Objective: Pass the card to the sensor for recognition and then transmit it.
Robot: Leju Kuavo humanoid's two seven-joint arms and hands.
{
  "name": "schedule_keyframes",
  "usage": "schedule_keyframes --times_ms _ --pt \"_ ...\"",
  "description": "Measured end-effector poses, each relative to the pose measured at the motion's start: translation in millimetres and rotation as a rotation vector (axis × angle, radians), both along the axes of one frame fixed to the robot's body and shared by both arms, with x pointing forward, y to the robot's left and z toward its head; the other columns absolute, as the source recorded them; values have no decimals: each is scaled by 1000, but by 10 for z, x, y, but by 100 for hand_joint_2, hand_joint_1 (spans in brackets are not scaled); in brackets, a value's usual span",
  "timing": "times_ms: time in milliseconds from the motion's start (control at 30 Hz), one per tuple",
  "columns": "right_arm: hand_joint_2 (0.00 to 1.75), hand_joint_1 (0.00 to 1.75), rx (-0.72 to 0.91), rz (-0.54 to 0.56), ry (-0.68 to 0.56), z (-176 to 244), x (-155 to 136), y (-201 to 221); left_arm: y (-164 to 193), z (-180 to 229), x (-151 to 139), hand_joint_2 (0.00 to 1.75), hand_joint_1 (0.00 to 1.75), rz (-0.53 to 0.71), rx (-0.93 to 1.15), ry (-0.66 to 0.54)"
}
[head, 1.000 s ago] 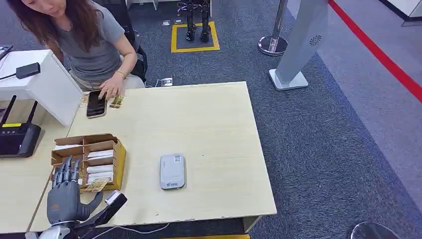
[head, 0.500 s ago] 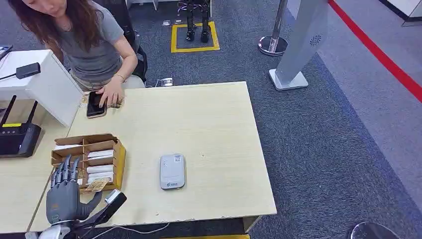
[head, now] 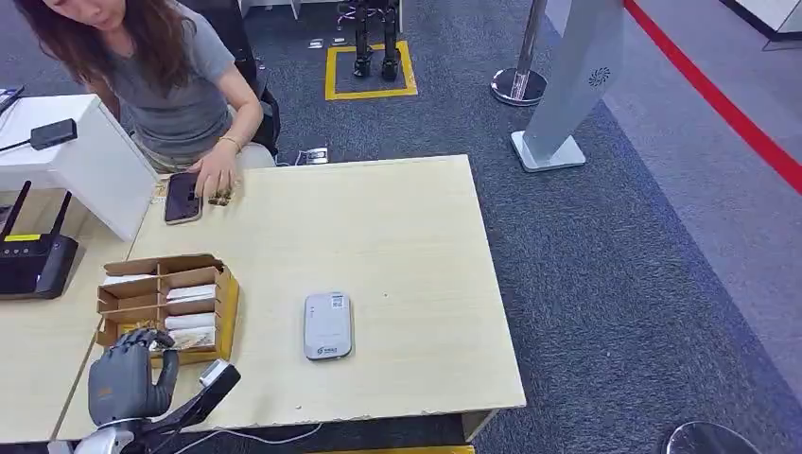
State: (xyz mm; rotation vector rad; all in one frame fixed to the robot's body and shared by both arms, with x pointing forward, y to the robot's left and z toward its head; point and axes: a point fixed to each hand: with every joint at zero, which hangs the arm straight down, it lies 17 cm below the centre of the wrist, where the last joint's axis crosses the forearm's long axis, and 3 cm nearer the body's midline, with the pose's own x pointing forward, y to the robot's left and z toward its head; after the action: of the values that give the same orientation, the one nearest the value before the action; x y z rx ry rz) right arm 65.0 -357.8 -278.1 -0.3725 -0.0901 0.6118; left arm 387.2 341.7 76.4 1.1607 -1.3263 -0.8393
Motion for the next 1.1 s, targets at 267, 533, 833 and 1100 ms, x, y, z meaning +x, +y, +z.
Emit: schedule_keyframes --times_ms 267,533,833,1100 --pt "175 0 -5 -8 -12 5 13 -37 8 -9 -3 175 175 4 -8 3" --pt "175 0 -11 -18 -14 9 6 -82 9 -10 -3 175 175 4 -10 3" --pt "175 0 3 -16 -11 3 -1 -52 -100 378 -4 175 175 -18 162 -142" --pt "175 0 26 0 -14 -8 15 61 -296 896 12 175 175 -51 357 -302"
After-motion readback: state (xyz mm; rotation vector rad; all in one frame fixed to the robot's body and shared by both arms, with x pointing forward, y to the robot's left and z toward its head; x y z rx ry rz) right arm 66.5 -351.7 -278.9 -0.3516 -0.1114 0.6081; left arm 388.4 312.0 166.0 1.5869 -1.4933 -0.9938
